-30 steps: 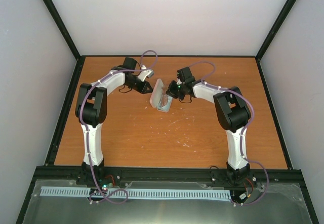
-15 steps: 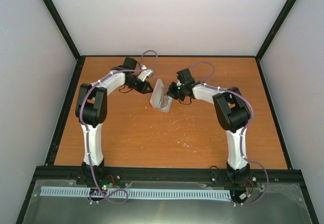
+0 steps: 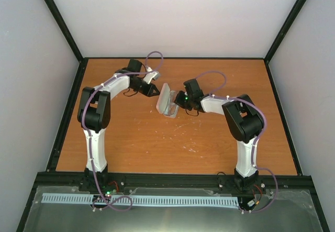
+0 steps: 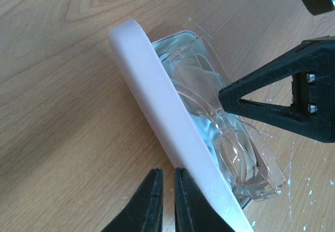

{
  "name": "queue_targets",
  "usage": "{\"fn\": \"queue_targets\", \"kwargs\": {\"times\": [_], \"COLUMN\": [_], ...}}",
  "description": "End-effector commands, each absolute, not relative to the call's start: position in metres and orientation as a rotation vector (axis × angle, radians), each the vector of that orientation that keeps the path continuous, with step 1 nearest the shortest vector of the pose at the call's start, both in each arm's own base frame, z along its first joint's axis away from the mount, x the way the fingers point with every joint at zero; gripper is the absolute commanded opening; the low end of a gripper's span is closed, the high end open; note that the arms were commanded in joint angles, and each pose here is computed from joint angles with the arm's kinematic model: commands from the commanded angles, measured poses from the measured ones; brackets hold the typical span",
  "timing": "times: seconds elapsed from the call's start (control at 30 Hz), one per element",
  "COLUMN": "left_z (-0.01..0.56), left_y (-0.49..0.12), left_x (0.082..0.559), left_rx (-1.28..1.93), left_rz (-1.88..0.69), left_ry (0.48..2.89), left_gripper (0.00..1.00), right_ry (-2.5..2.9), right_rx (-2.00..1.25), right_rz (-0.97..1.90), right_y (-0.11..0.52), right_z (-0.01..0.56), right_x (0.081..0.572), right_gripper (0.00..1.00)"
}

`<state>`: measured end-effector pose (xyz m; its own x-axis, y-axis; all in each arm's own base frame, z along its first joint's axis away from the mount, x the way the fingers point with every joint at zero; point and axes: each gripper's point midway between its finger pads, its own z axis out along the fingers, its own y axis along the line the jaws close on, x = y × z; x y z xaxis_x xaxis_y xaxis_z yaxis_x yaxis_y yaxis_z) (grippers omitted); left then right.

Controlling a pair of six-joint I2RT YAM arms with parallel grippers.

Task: Organize the sunglasses
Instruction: Place the sunglasses in the sunglasses case.

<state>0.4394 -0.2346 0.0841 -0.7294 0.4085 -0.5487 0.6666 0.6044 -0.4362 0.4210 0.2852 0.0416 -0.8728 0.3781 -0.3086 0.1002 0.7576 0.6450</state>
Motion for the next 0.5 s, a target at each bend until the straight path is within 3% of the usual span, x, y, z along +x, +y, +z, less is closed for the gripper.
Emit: {"fn": "queue_targets", "kwargs": {"times": [0.0, 0.17, 0.4, 0.47], "left_z": [0.112, 0.114, 0.117, 0.119], "left_y": [-0.243, -0.243, -0.243, -0.244], "left_x": [0.441, 0.441, 0.442, 0.444], "left_rx": [0.863, 0.86, 0.867, 0.867], "left_rz": [-0.914, -0.909, -0.903, -0.902], "left_ry": [2.365, 2.359, 2.348, 2.341], "left_gripper": [0.1, 0.1, 0.1, 0.1], "right_ry": [2.546, 2.606, 2.625, 2.624], "right_rx": [0.335, 0.321, 0.293, 0.282], "right_rz": [0.887, 0.857, 0.793, 0.786], "right_y": [0.294, 0.296, 0.29, 0.289], "right_z": [0.032, 0.023, 0.031, 0.034], "right_x": [0.419, 0.414, 0.412, 0.413], "right_gripper": [0.03, 0.04, 0.17, 0.27]}}
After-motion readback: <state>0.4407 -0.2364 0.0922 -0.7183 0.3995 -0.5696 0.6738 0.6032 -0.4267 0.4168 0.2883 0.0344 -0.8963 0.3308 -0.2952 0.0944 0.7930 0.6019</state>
